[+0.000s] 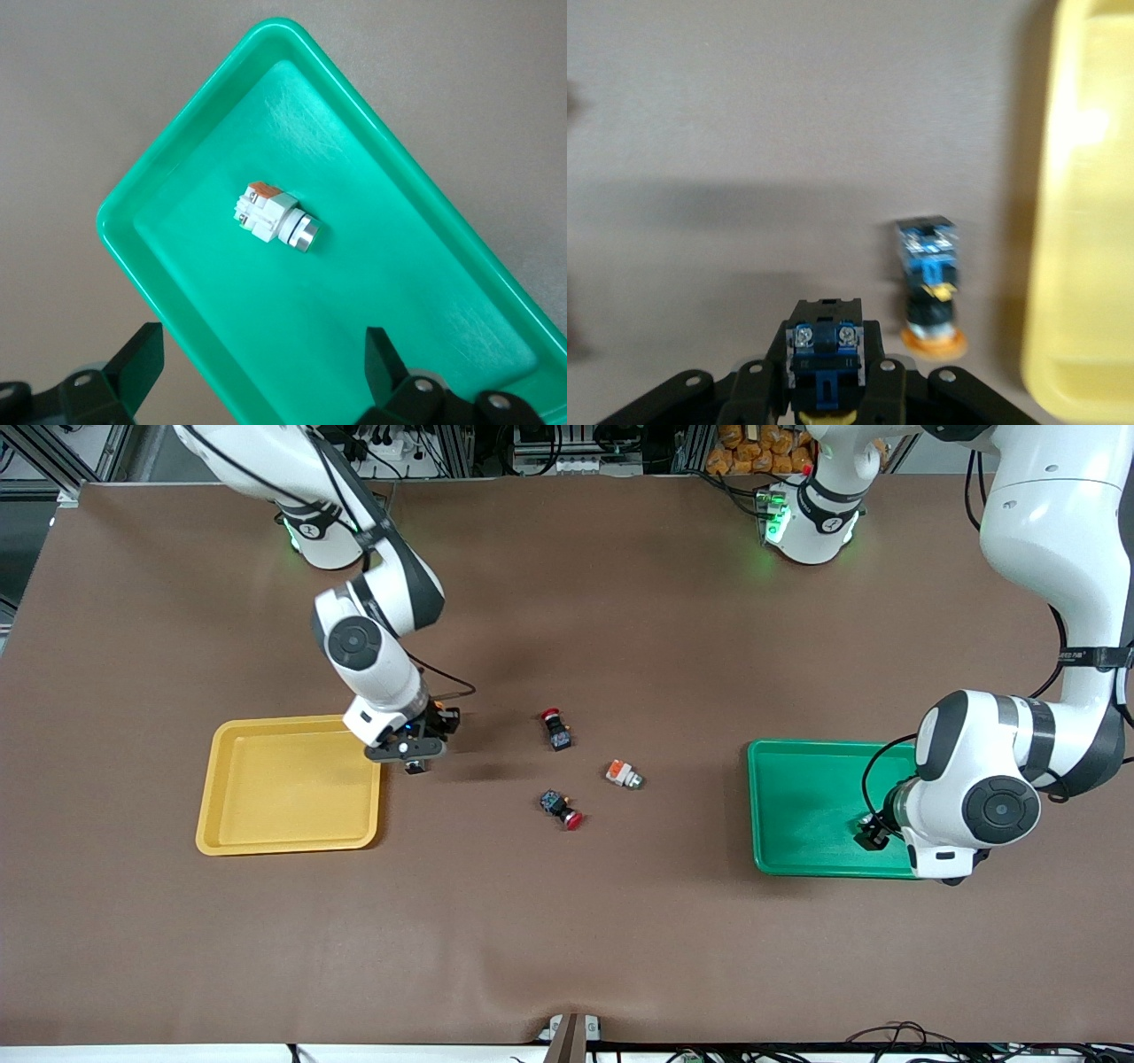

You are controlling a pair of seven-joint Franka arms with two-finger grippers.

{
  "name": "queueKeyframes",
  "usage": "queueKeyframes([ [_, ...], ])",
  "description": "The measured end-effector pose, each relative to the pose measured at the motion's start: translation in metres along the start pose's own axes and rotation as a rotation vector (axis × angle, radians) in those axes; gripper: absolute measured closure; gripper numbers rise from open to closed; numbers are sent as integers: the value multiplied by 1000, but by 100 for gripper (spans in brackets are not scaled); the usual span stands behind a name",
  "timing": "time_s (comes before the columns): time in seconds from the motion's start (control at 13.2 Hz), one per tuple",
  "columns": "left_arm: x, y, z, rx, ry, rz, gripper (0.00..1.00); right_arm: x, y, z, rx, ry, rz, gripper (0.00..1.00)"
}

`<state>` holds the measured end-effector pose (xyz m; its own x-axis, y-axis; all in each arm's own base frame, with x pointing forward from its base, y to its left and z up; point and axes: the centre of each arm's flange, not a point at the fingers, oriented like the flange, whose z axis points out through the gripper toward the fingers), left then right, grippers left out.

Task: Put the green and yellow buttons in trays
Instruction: 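Place the blue button in the yellow tray while the left gripper withdraws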

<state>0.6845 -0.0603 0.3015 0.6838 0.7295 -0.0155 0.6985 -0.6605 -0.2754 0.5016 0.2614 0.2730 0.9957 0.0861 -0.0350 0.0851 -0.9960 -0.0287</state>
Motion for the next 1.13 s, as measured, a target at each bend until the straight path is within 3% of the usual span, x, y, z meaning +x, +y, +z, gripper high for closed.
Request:
queueKeyframes([
  [0.23, -10, 8, -4, -8, 1, 19, 0, 13, 58, -41, -5, -24, -74, 67],
  [0.38, -36, 26, -13, -19, 11, 56, 0, 25, 119, -44, 0, -27, -156, 67],
  [0.6, -106, 66, -37, -58, 19, 52, 0, 35, 192, -33, 7, -23, -218, 67],
  [1.13, -282, 138, -58, -177, 31, -22, 0, 52, 217, 43, -27, -40, -305, 67],
])
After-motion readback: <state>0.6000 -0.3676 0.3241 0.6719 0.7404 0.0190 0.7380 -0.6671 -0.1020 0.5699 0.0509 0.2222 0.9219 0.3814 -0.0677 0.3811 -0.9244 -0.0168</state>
